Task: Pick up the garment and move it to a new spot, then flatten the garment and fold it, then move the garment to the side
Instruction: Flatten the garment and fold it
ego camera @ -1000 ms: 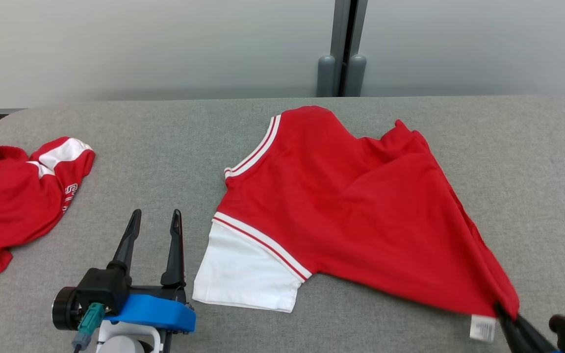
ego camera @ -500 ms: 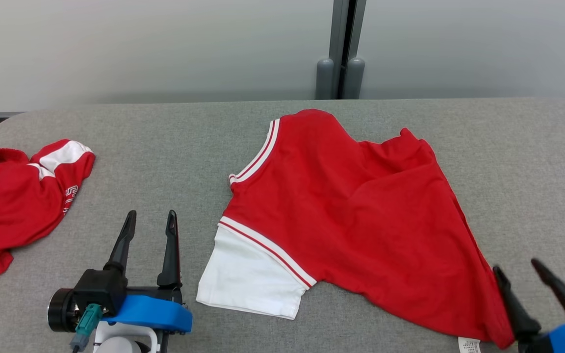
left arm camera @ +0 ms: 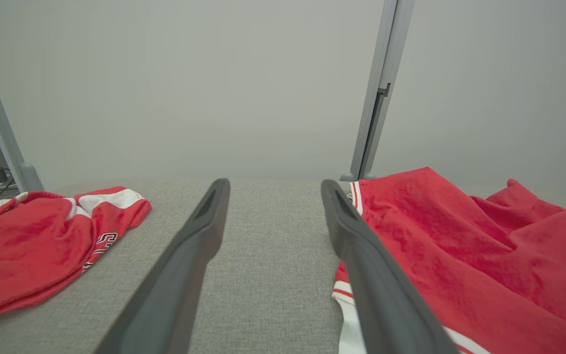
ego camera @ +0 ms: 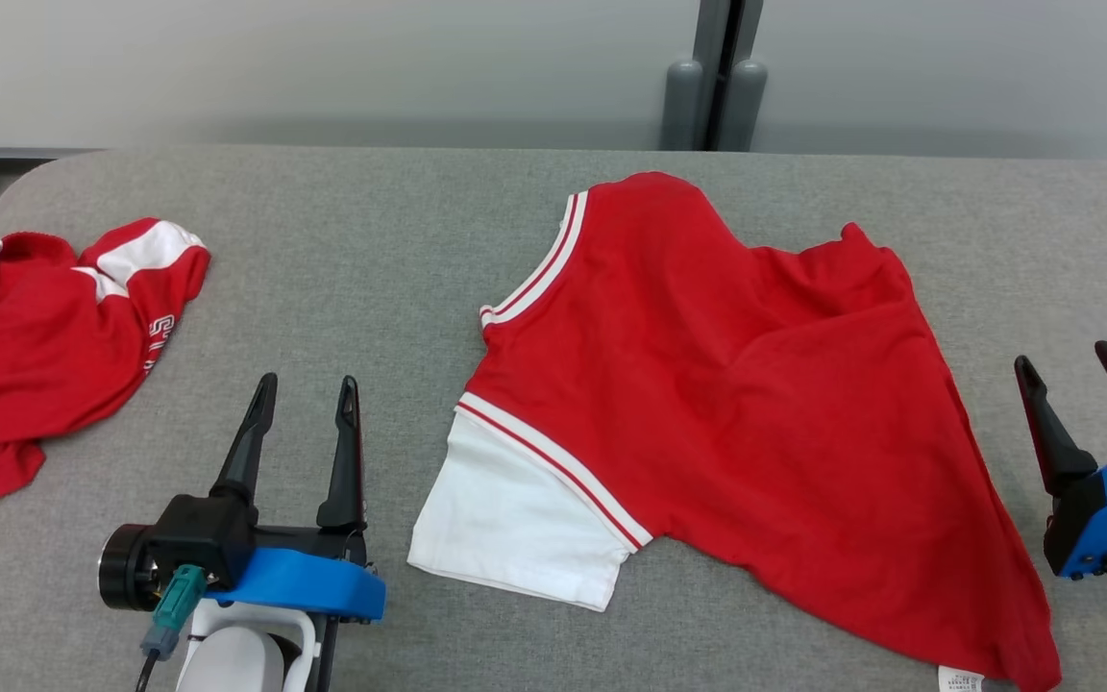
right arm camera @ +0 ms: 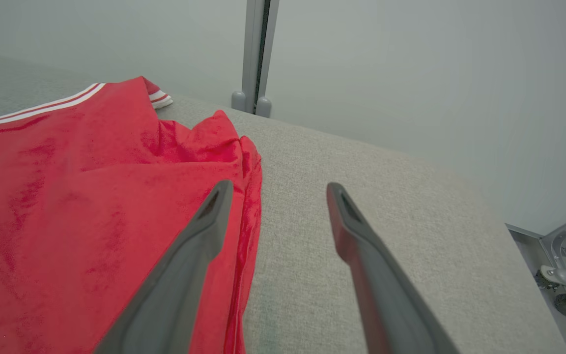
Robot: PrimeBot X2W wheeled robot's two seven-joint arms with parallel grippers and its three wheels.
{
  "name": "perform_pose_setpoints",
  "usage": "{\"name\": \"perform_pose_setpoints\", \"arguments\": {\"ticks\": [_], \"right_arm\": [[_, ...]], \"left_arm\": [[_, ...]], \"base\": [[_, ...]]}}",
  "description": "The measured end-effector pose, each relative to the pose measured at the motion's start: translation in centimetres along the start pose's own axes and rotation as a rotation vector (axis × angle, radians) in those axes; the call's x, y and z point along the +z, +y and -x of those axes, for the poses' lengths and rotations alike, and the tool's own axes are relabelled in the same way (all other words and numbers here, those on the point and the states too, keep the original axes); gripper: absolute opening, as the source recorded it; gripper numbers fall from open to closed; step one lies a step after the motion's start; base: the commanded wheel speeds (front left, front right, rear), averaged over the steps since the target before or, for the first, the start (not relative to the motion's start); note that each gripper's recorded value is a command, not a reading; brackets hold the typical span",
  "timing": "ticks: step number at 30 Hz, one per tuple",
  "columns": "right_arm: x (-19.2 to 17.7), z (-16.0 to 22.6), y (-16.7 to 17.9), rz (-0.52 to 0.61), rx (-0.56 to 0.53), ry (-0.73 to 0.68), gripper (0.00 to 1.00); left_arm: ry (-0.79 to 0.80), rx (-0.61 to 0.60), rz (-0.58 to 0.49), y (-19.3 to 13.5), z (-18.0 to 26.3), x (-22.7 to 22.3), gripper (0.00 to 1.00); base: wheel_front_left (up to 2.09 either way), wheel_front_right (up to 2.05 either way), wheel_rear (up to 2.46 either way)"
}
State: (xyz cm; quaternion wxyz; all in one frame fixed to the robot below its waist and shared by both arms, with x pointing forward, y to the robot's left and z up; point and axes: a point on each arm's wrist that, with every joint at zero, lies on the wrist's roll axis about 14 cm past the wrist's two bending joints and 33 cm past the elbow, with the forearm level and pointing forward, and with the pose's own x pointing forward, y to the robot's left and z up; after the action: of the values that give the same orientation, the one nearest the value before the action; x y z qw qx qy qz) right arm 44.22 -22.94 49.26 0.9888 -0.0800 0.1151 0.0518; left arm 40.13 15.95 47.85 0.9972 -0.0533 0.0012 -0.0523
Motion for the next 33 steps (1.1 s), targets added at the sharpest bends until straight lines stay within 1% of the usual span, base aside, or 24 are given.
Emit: {"name": "perform_pose_setpoints", "arguments": {"ticks": [2, 7, 16, 21, 22, 23, 24, 25, 29, 33], "right_arm": [[-0.9, -1.0, 0.0, 0.004, 0.004, 0.027, 1.00], [-4.4, -2.7, 0.2, 0.000, 0.013, 0.132, 1.00], [-10.2, -3.8, 1.8, -0.009, 0.048, 0.300, 1.00], [-11.7, -4.0, 2.9, -0.013, 0.081, 0.352, 1.00], [-11.8, -4.1, 3.1, -0.017, 0.086, 0.359, 0.98], [-11.9, -4.1, 3.3, -0.023, 0.091, 0.367, 0.47], [-12.0, -4.1, 3.4, -0.028, 0.095, 0.373, 0.30], [-12.0, -4.1, 3.5, -0.034, 0.099, 0.380, 0.00], [-11.6, -4.4, 3.7, -0.050, 0.110, 0.387, 0.00], [-9.9, -5.4, 1.8, -0.049, 0.072, 0.345, 0.00]], "left_arm": [[0.001, 0.003, -0.002, 0.2, -0.2, 0.0, 1.00], [0.009, 0.024, -0.001, 0.8, -0.2, -0.3, 1.00], [0.022, 0.052, 0.000, 1.8, -0.3, -0.7, 1.00], [0.026, 0.058, -0.001, 2.0, -0.3, -0.9, 1.00], [0.027, 0.059, -0.001, 2.1, -0.2, -0.9, 1.00], [0.026, 0.059, -0.001, 2.1, -0.3, -0.9, 1.00], [0.025, 0.058, -0.001, 2.0, -0.3, -0.8, 1.00], [0.024, 0.059, -0.002, 2.0, -0.3, -0.8, 1.00], [0.021, 0.056, 0.000, 1.9, -0.3, -0.7, 1.00], [0.020, 0.053, 0.004, 1.8, -0.3, -0.7, 1.00]], "base": [[0.00, 0.00, 0.00], [0.00, 0.00, 0.00], [0.00, 0.00, 0.00], [0.00, 0.00, 0.00], [0.00, 0.00, 0.00], [0.00, 0.00, 0.00], [0.00, 0.00, 0.00], [0.00, 0.00, 0.00], [0.00, 0.00, 0.00], [0.00, 0.00, 0.00]]}}
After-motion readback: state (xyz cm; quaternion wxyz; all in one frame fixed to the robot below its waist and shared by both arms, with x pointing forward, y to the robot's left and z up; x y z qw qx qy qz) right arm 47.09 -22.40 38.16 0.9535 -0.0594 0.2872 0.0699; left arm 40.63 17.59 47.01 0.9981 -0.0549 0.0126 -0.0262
